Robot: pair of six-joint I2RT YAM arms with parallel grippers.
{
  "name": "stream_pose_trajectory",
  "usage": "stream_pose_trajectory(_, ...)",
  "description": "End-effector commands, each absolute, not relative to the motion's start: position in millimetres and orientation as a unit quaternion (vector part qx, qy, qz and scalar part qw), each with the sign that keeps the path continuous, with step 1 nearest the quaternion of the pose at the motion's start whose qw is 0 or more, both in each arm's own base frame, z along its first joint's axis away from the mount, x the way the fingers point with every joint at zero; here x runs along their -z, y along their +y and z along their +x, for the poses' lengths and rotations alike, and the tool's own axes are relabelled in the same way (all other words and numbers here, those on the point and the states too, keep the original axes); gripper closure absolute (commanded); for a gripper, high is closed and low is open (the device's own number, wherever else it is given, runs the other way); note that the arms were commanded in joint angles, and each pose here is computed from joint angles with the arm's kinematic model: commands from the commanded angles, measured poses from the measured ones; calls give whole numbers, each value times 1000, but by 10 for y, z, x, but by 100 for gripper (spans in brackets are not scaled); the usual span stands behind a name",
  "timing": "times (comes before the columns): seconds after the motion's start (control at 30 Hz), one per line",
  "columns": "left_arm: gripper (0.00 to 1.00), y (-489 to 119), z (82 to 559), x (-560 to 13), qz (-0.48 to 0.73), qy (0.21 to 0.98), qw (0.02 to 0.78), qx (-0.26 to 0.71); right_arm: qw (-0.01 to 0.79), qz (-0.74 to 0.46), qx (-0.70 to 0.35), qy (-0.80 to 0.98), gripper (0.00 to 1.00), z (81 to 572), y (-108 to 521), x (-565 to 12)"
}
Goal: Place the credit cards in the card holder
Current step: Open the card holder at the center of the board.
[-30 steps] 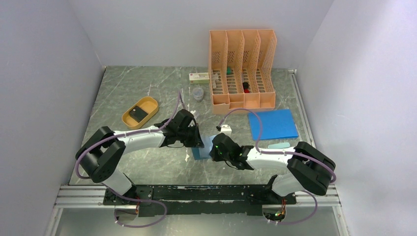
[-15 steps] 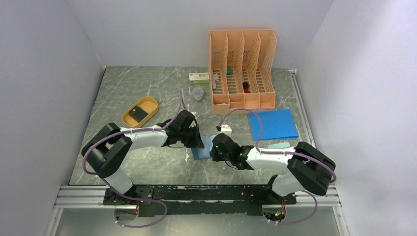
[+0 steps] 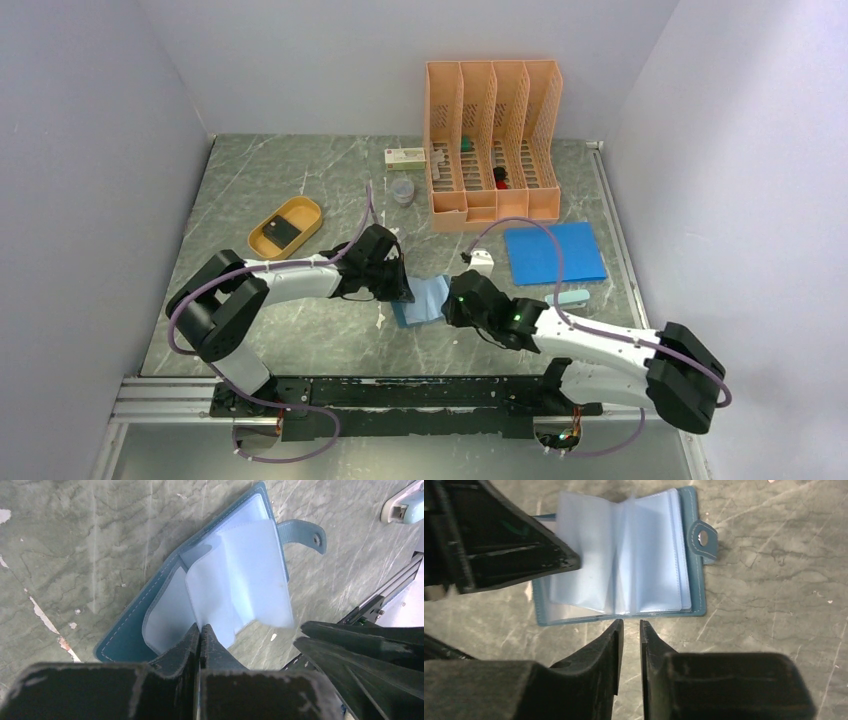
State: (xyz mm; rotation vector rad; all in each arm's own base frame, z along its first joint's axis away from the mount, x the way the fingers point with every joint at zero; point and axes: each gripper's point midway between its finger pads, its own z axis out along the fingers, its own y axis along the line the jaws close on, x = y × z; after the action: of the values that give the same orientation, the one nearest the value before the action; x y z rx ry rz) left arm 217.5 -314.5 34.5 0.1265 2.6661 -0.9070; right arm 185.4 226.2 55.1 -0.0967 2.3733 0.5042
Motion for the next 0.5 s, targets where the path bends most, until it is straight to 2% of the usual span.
stream_pose_trajectory(0.0, 95, -3174, 2238, -408, 50, 933, 169, 313, 363, -54, -237, 899, 74, 1839, 2362, -802)
stream_pose_trajectory(0.17, 95, -3181, 2231, -451, 53, 932, 169, 316, 341, -83, -307, 885, 71, 1800, 2735, -965)
stream_pose_trajectory(0.47, 95, -3118, 2166, -387, 52, 937, 160, 308, 286, -9, -252, 924, 75, 2030, 2574, -390)
